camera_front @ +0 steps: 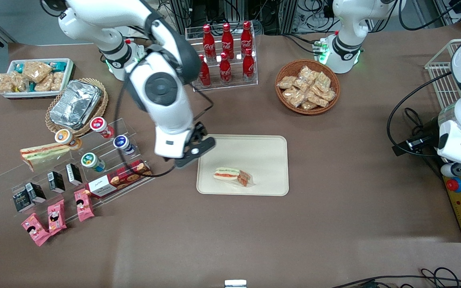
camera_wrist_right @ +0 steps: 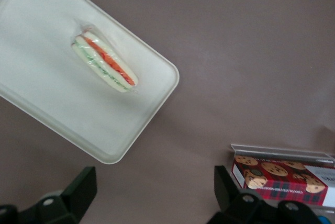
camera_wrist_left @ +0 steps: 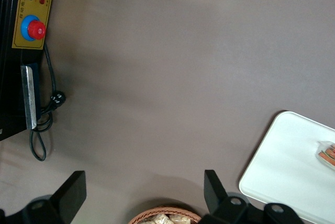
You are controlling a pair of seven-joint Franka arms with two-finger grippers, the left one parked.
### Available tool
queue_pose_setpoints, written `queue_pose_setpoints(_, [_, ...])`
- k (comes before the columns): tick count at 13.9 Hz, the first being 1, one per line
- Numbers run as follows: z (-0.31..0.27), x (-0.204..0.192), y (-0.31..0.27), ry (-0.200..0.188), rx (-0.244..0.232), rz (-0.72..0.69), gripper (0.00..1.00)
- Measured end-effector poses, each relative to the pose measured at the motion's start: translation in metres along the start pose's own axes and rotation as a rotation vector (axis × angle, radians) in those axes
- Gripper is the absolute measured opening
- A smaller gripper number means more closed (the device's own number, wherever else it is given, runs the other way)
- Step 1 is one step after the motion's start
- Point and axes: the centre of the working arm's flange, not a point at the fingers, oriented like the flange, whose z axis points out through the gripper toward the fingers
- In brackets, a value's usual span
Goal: Place sandwich on tray
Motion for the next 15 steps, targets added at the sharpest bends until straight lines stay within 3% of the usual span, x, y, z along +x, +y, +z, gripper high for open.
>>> queue_pose_setpoints(5, [-0.046, -0.051, 0.066, 0.007, 0.026, 0.099, 1.00])
queue_pose_setpoints(10, [-0.072, -0.092, 0.144, -0.030, 0.040, 0.215, 1.00])
queue_pose_setpoints(15, [-0.079, -0.124, 0.236, -0.017, 0.046, 0.272, 1.00])
